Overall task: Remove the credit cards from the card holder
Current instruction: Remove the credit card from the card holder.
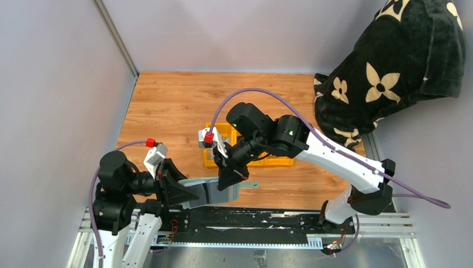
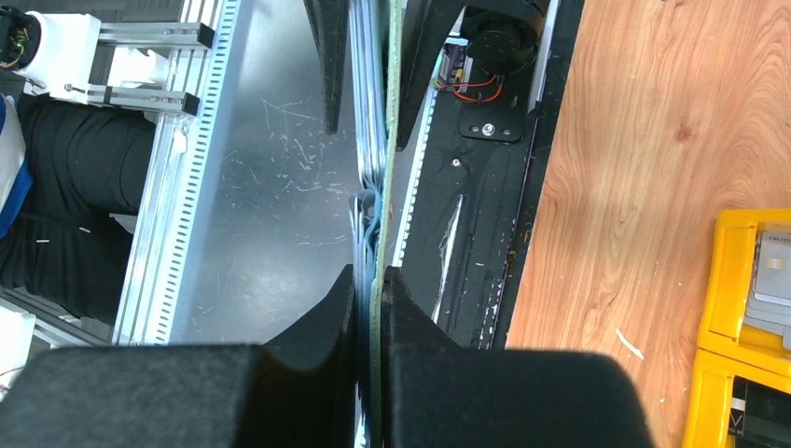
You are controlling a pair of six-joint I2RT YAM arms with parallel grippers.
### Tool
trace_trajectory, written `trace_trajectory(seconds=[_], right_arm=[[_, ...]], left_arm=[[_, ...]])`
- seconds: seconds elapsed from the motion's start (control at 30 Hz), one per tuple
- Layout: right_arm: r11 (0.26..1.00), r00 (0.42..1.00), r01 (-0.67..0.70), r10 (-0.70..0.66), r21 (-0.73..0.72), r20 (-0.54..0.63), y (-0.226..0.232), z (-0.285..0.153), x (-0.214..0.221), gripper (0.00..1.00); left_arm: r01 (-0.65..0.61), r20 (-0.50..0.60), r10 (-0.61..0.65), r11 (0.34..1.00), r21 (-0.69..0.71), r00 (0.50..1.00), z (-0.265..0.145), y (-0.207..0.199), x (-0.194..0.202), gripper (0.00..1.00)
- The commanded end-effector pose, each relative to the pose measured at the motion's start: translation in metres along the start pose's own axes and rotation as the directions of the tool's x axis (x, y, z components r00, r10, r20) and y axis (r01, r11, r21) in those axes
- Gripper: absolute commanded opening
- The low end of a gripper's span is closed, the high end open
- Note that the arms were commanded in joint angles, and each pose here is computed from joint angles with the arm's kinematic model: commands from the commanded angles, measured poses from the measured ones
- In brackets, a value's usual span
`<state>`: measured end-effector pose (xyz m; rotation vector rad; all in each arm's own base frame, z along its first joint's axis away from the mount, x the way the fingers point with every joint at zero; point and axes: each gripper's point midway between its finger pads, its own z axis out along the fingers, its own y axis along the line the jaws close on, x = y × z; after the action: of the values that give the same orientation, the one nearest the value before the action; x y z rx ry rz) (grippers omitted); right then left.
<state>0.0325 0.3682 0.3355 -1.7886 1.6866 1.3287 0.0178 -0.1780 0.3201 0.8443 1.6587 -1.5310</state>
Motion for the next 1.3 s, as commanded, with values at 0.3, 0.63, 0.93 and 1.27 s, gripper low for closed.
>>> trace_trajectory(seconds=[0.3, 0.63, 0.93, 1.27], right_arm=[[0.946, 0.896, -0.08, -0.07, 0.316, 0.438, -0.037, -0.053, -0.058, 0.5], [0.987, 0.702, -0.159, 0.096, 0.024, 0.705, 0.01, -0.055, -0.06, 0.46], [0.984, 0.743, -0.163, 0.173, -0.076, 0.647, 0.011, -0.008, -0.049, 0.43], [0.962, 0.769, -0.263, 0.163, 0.074, 0.619, -0.021, -0.002, -0.034, 0.42]], left_arm=[[0.04, 0.029, -0.037, 0.995, -0.094, 0.999, 0.001, 0.016, -0.02, 0.02], [0.074, 0.081, -0.057, 0.974, -0.215, 0.995, 0.0, 0.035, -0.038, 0.01], [0.06, 0.071, -0.049, 0.984, -0.171, 0.996, 0.001, 0.02, -0.043, 0.02], [0.036, 0.059, -0.029, 0.991, -0.125, 0.998, 0.0, 0.005, -0.044, 0.02]])
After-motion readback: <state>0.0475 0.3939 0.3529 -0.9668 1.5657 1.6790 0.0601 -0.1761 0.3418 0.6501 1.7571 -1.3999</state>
